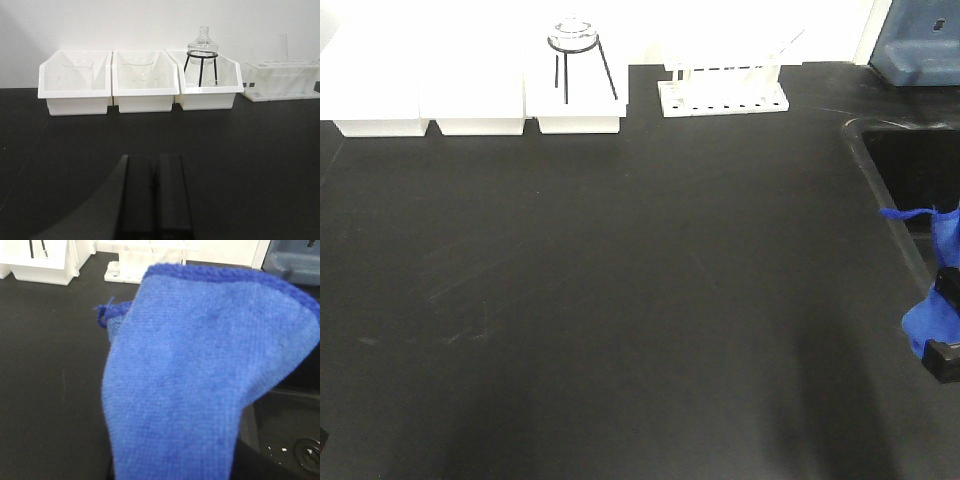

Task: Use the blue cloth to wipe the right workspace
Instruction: 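Lift the blue cloth up with the right gripper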

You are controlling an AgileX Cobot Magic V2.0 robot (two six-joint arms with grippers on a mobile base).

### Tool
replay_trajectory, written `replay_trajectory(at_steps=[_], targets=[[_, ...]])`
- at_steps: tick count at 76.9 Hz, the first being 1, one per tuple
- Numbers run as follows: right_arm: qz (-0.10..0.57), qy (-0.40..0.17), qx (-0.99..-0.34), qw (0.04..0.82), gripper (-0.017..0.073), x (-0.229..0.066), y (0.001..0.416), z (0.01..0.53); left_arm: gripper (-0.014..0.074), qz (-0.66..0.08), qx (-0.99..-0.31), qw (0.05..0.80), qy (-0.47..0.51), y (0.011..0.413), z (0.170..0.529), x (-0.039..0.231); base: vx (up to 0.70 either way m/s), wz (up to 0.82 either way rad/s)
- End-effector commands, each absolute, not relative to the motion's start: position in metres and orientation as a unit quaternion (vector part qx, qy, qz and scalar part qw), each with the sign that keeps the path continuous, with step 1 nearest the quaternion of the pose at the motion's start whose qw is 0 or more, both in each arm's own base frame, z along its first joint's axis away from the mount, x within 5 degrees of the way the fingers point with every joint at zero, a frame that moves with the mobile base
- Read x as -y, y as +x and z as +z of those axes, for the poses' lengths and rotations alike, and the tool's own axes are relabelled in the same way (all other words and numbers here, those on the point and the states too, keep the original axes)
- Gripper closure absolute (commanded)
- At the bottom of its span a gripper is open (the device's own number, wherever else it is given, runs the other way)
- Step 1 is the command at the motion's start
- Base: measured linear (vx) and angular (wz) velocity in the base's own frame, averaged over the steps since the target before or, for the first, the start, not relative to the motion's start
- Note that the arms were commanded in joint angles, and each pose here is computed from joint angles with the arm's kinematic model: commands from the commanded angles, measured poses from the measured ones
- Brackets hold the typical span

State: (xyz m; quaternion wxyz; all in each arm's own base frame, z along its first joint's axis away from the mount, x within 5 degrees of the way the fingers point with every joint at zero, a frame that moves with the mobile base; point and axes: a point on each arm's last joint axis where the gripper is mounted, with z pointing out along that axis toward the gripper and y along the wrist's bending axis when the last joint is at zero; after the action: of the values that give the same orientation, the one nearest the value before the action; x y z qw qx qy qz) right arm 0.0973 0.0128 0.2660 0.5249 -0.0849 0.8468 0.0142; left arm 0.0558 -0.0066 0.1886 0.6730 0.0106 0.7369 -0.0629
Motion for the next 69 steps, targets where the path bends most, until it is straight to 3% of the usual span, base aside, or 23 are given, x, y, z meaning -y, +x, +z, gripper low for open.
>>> replay_trajectory(at_steps=[1, 69], targets=[[0.011, -0.088, -0.822, 0.562, 0.0567, -0.0131, 0.1018, 0.2798, 0.06, -0.064, -0.696, 0.715, 0.006, 0.0544, 0.205, 0.0057, 0.0, 0.0], [0.011, -0.088, -0.822, 0.562, 0.0567, -0.0131, 0.1018, 0.2798, 0.06, -0.065, -0.696, 0.715, 0.006, 0.0544, 0.205, 0.0057, -0.01, 0.0]])
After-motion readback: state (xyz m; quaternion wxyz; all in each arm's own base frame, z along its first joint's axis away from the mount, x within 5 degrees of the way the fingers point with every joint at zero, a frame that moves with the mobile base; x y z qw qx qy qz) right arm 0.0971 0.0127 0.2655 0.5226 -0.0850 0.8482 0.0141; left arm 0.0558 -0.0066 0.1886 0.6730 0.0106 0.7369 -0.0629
